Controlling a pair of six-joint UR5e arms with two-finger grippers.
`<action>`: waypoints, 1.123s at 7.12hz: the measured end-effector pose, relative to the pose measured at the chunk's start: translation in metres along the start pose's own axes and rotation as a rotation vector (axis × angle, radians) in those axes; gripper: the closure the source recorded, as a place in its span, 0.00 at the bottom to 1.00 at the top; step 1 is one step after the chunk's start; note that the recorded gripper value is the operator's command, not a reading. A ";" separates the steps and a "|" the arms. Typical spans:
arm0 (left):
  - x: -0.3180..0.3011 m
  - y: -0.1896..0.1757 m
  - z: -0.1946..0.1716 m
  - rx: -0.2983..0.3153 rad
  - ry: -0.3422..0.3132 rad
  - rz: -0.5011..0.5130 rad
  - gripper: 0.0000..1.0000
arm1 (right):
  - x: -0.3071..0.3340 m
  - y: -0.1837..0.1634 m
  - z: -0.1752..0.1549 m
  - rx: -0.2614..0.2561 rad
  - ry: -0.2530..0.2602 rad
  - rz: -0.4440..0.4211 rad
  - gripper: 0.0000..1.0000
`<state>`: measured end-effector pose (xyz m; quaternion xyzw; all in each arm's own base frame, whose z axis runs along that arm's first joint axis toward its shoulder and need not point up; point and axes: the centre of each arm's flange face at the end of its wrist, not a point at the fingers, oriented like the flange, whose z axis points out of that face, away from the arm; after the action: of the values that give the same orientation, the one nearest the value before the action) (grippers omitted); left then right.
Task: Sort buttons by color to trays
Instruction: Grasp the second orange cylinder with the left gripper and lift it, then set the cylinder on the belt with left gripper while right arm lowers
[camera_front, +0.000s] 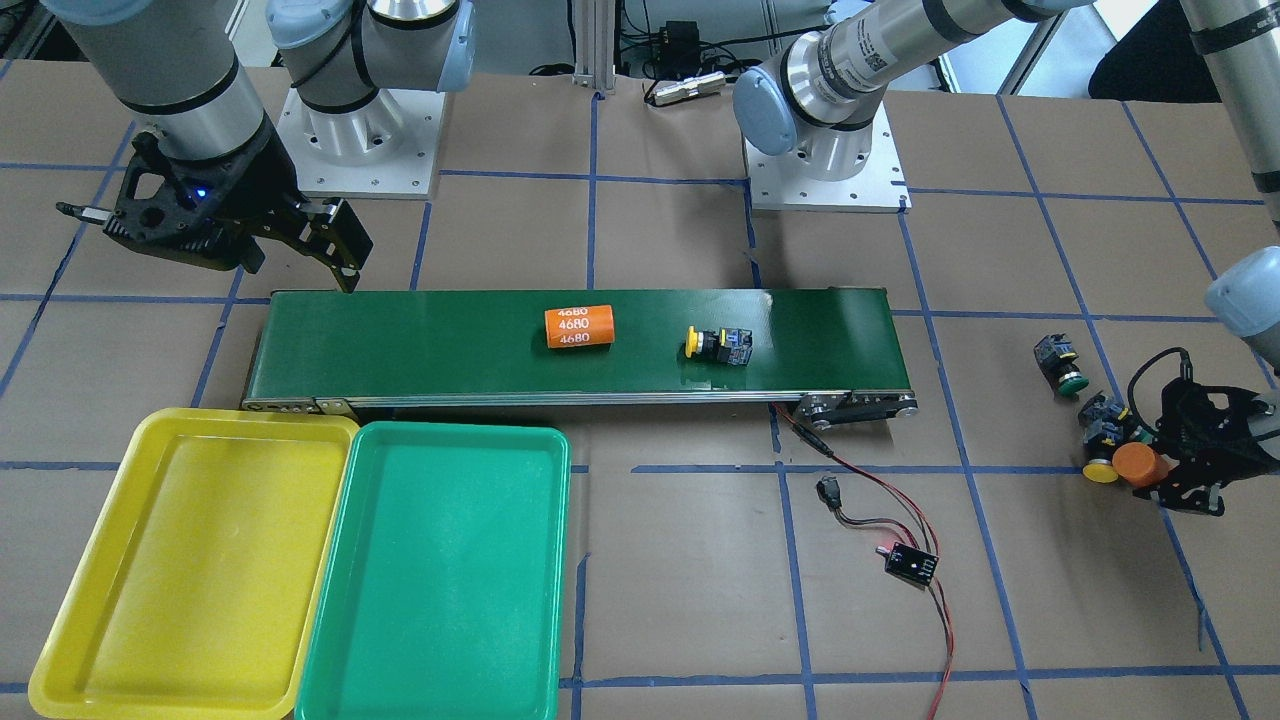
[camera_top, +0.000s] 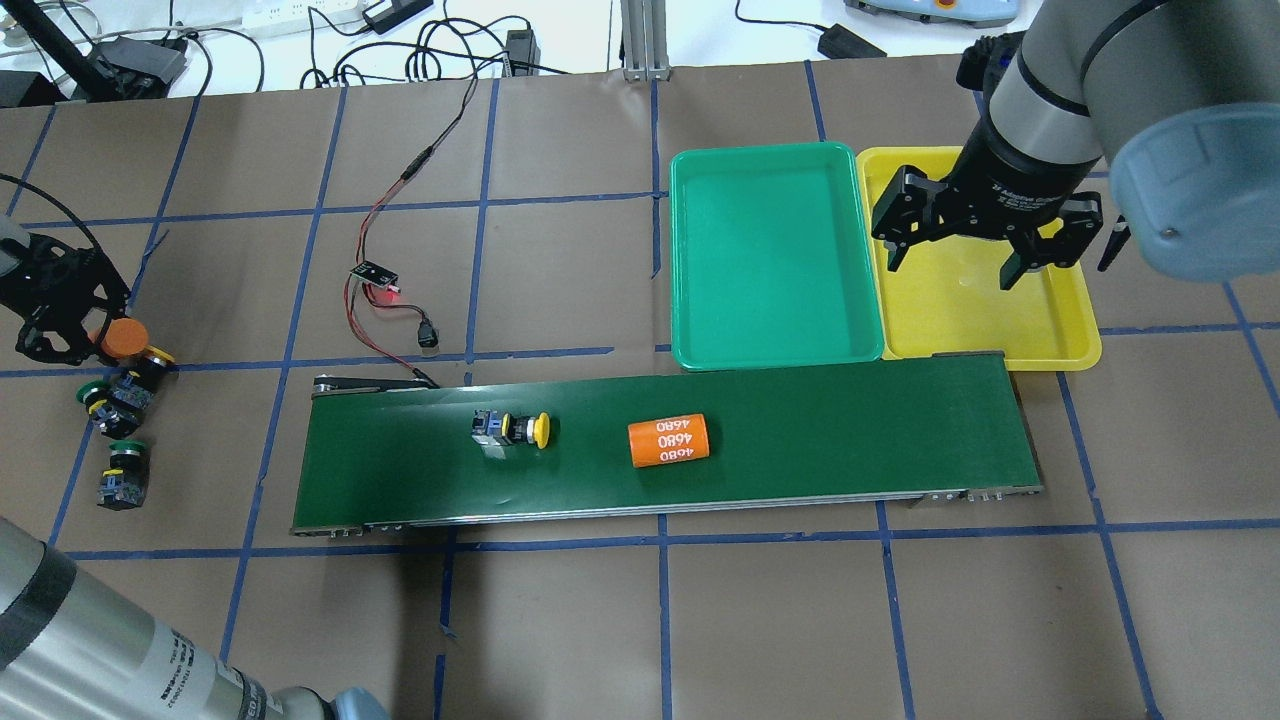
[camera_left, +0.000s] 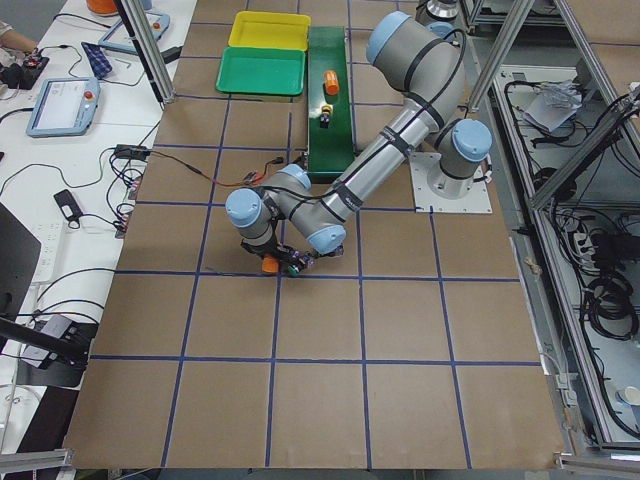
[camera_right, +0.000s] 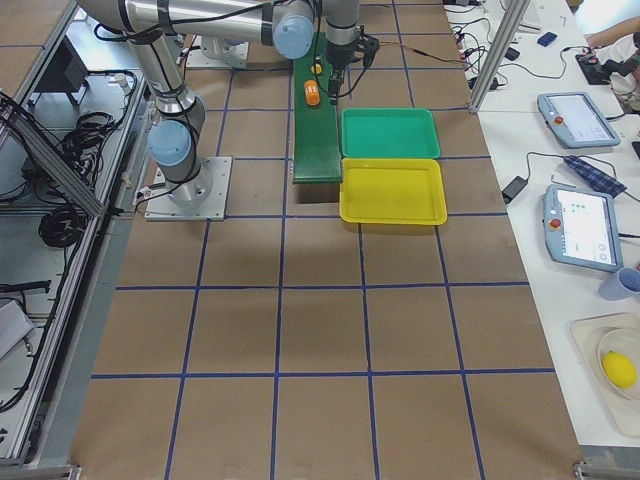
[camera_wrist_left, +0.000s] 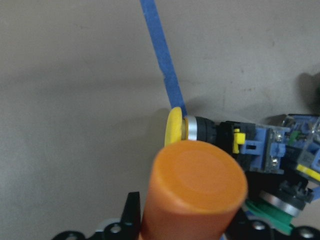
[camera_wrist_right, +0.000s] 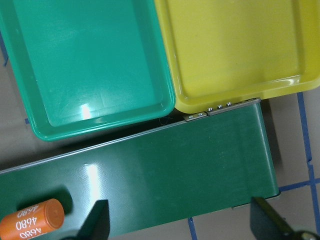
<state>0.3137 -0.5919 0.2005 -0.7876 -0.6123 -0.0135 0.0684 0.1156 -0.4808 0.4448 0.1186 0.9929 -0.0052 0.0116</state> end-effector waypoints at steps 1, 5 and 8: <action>0.001 -0.013 -0.009 0.022 0.021 -0.042 1.00 | 0.004 -0.006 0.000 0.018 -0.005 0.014 0.00; -0.008 -0.167 -0.058 -0.028 0.114 -0.204 1.00 | 0.023 -0.006 -0.013 0.058 -0.004 0.295 0.00; 0.015 -0.314 -0.055 -0.082 0.131 -0.377 1.00 | 0.031 0.039 -0.027 0.094 -0.007 0.485 0.00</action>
<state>0.0176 -0.5085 0.2852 -0.6586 -0.7420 -0.1022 0.0723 0.0943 -0.4358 0.4703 0.3539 0.9339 -0.0490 0.0105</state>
